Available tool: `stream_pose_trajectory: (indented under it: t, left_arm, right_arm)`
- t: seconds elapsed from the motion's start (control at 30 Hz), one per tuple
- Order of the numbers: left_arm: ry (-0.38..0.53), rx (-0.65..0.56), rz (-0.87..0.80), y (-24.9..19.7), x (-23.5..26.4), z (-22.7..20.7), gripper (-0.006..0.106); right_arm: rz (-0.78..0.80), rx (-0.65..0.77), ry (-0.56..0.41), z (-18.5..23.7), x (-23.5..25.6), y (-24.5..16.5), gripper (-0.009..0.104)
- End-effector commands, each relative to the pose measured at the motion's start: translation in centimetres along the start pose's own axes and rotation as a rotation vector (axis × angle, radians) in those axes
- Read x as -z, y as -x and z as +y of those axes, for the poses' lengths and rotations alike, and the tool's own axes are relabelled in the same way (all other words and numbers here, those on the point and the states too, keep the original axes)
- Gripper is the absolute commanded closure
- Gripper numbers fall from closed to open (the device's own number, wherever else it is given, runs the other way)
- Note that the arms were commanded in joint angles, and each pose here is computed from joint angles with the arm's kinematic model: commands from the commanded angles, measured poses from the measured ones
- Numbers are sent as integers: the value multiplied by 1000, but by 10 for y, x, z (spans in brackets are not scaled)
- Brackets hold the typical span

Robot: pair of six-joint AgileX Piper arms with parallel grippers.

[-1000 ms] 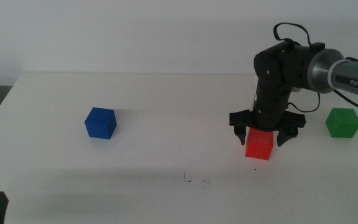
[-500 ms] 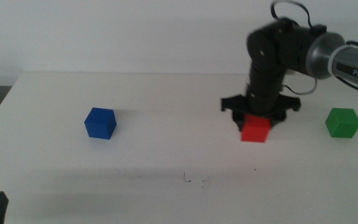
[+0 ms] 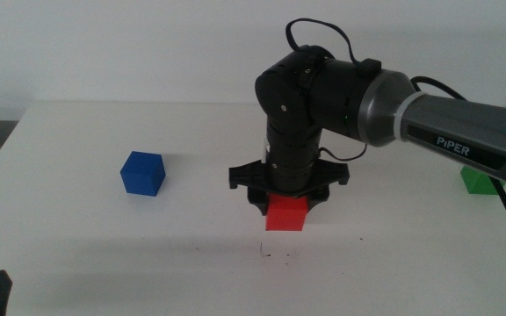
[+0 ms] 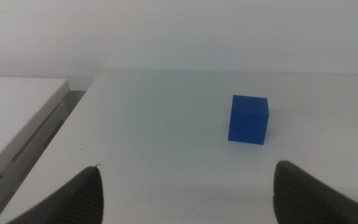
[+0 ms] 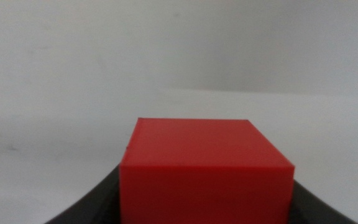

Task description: Stack red cubes first, then green, then blue cubes in a specific spot.

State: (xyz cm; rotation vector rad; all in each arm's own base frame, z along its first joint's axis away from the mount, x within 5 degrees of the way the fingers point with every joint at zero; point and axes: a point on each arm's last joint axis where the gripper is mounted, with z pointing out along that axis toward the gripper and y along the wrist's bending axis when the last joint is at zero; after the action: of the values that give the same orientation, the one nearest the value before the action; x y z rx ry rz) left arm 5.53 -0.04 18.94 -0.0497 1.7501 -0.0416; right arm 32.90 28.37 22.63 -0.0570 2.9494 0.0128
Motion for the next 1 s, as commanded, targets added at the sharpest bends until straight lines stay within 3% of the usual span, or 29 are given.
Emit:
stream_pose_trajectory:
  t: [0.0, 0.93, 0.97]
  left_arm:
    - [-1, 8, -16, 1, 0, 0, 7]
    - [-1, 8, -16, 1, 0, 0, 7]
    - [-1, 8, -16, 1, 0, 0, 7]
  right_arm:
    - [-18, -24, 18, 2, 4, 1, 91]
    - [21, 17, -98, 19, -67, -9, 91]
    - [14, 18, -89, 20, -61, -10, 31]
